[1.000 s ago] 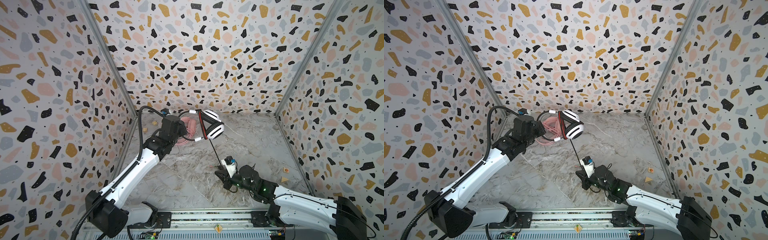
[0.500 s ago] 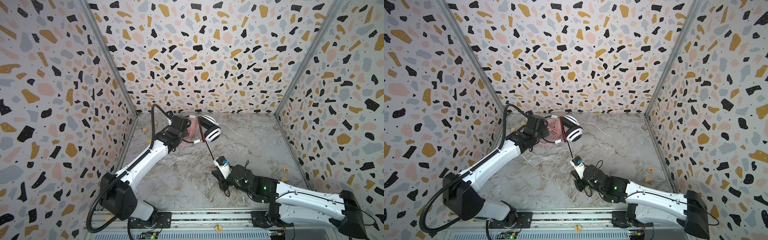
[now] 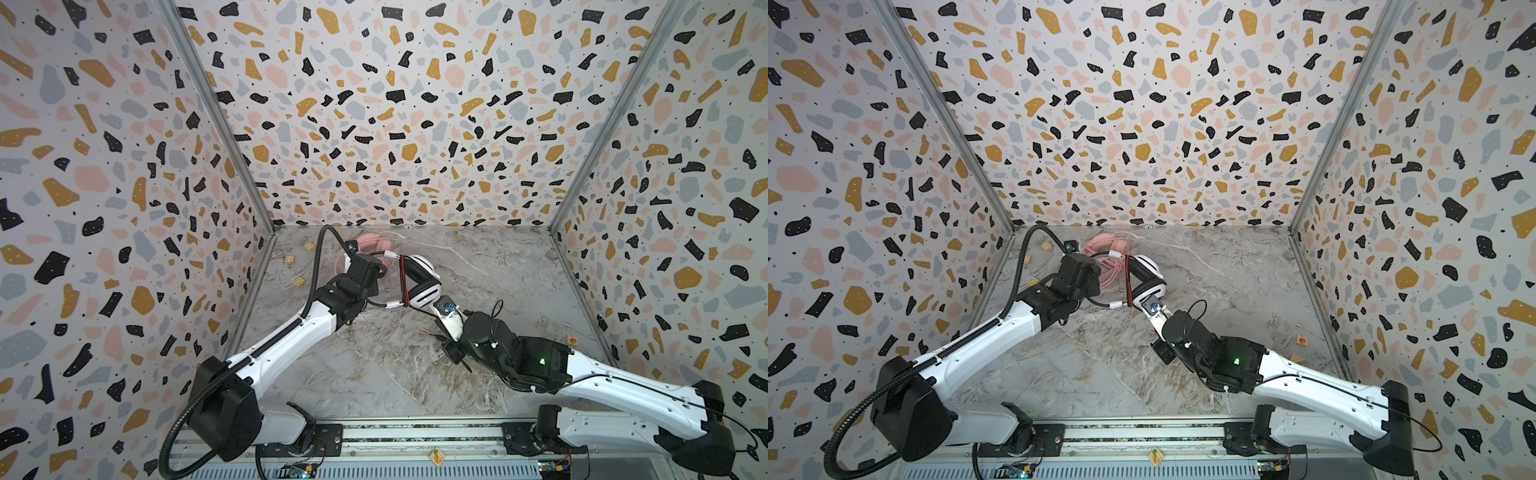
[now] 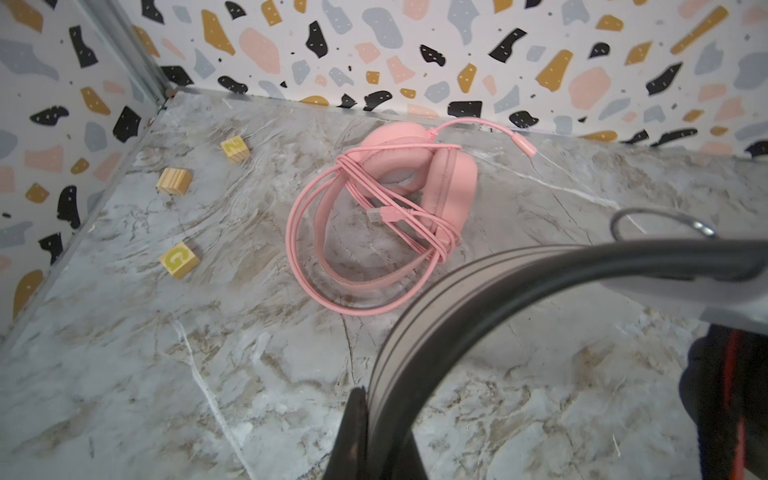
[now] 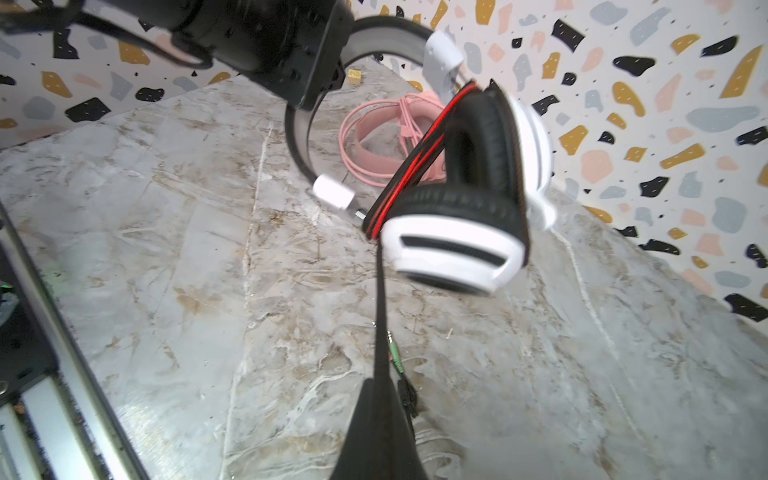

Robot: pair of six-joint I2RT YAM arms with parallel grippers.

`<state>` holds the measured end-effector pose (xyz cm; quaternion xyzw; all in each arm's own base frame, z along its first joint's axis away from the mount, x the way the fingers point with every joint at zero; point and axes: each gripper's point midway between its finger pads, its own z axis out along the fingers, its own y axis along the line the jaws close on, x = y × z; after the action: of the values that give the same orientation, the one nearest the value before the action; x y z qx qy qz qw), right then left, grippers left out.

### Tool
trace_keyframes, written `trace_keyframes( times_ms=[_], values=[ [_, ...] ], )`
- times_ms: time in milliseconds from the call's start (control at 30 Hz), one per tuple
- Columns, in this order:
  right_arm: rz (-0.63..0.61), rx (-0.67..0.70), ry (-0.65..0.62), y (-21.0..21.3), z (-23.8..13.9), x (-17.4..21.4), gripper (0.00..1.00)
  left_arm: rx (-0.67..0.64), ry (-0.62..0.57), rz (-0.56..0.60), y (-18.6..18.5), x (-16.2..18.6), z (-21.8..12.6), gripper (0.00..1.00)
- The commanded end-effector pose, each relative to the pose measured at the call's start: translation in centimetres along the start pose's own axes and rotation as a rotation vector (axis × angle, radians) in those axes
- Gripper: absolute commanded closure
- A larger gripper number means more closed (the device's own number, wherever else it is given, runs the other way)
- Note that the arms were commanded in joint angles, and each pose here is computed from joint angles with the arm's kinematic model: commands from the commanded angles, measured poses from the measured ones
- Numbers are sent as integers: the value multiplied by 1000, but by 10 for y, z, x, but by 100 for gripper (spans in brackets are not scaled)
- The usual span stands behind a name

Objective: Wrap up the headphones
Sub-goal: 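Lower the headphones with the left gripper while the right gripper lifts the cable, then raise the headphones with the left gripper while the right gripper draws the cable down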

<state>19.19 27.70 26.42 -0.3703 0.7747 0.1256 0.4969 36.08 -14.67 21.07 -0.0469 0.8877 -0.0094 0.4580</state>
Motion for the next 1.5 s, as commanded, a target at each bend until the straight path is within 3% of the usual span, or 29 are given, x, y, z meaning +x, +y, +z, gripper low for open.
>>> trace_keyframes(
  times_ms=[0, 167, 400, 567, 800, 1067, 1467],
  values=[
    [-48, 69, -23, -20, -9, -20, 94, 69, -90, 95, -24, -15, -20, 100],
    [-91, 165, -14, -40, -7, -26, 92, 175, -93, 244, -46, 1, -47, 100],
    [-74, 235, -26, -68, -4, -31, 89, 476, -70, 309, -71, 14, -92, 100],
    [-37, 230, -45, -80, 2, -34, 88, 620, -45, 334, -83, 18, -117, 100],
    [6, 216, -69, -95, 7, -36, 88, 709, -92, 286, -85, 2, -146, 100],
    [131, 108, -113, -103, 18, -26, 88, 843, -146, 181, -94, -15, -176, 100],
    [344, -109, -189, -101, 53, 4, 89, 1034, -314, 35, -108, -87, -244, 100]
  ],
)
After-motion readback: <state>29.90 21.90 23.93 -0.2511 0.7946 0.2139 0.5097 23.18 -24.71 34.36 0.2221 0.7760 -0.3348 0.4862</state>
